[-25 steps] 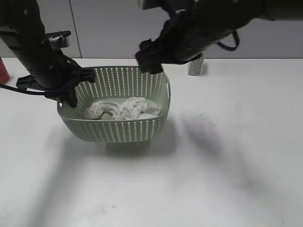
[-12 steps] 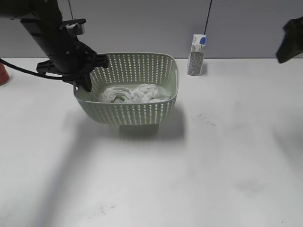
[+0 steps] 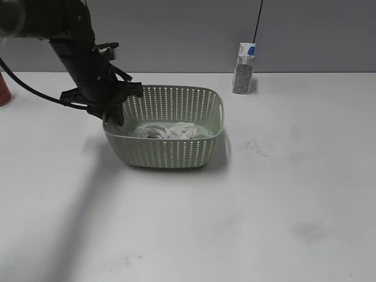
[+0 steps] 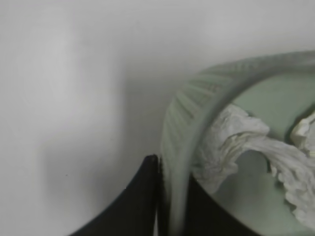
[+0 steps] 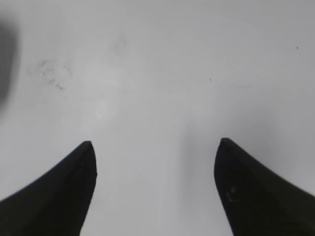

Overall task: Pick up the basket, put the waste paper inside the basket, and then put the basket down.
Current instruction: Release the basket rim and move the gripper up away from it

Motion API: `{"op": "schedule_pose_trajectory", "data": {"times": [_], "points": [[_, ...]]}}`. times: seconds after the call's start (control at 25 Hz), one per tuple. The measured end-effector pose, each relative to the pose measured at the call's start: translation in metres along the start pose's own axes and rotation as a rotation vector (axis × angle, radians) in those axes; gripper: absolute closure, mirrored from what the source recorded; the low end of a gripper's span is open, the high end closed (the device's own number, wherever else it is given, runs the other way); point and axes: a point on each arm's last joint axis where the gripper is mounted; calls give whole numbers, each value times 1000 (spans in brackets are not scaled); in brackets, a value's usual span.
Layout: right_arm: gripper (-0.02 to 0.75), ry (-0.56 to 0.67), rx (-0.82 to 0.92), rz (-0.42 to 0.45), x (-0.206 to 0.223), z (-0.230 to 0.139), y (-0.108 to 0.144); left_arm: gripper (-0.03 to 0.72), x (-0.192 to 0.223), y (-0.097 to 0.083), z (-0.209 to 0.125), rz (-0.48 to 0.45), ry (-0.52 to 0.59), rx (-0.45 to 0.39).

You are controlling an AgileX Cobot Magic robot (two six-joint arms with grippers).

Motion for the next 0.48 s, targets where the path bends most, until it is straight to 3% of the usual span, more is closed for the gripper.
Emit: {"op": "schedule_pose_trajectory", "data": {"times": [0.28,0.36,0.48], "points": [[147,-33,-2,-10,-14,-87,24,90,-2,-1,-5,-10,56,35],[148,-53,-6,-19,-16,-110,30,29,-5,-2,-7,-11,76,53],[148,-91,2,-31,-15,-143,38,8,-21,-3,-7,-21,64,71]]}}
Point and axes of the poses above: a point on each arm's last joint axis where the gripper is mounted, x pointing out along that axis toward the gripper, y along the wrist's bending axis when the last joint is at zero, z = x × y, and after that the axes turned 8 degrees about -x, right-handed
